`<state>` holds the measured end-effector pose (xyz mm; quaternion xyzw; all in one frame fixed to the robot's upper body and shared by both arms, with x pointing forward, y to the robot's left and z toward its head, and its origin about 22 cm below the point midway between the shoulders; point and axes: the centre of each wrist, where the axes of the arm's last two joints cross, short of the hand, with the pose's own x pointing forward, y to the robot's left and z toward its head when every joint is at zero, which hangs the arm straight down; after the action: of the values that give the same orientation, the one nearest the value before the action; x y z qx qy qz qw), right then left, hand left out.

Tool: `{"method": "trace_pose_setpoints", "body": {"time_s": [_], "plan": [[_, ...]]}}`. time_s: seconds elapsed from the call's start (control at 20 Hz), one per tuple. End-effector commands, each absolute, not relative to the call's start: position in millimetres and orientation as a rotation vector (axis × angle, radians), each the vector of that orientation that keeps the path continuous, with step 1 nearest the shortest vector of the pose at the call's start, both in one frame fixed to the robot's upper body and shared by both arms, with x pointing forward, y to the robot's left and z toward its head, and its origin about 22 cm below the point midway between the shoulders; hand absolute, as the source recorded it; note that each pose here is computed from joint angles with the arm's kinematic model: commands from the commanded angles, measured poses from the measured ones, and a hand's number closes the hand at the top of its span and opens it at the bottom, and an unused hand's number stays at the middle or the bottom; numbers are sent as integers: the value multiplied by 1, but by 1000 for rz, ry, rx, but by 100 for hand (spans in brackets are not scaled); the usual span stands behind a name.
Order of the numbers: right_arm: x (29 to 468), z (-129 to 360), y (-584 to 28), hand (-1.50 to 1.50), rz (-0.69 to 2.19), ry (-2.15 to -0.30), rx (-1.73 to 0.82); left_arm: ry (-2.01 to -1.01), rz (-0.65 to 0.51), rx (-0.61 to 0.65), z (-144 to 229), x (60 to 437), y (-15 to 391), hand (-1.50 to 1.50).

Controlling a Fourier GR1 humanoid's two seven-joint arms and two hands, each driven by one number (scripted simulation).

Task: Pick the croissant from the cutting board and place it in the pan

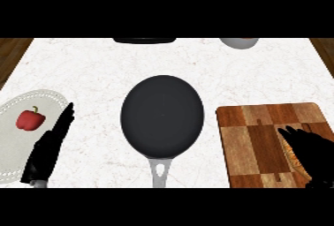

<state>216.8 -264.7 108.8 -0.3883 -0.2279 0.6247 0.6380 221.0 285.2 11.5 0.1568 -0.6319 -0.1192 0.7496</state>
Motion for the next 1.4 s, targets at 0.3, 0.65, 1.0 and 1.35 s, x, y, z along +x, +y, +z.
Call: {"method": "trace_pose_setpoints", "body": {"time_s": [0.3,0.65,1.0,1.35], "plan": [[229,70,-277,-150,1418,-369,-930,-1383,-248,330,11,212,296,0],[224,68,-284,-150,1403,-362,-921,-1389,-256,343,6,218,283,0],[234,47,-278,-150,1420,-371,-928,-1390,-239,335,-3,221,282,0],[215,24,-294,-150,1404,-380,-952,-1376,-262,340,3,206,291,0]]}}
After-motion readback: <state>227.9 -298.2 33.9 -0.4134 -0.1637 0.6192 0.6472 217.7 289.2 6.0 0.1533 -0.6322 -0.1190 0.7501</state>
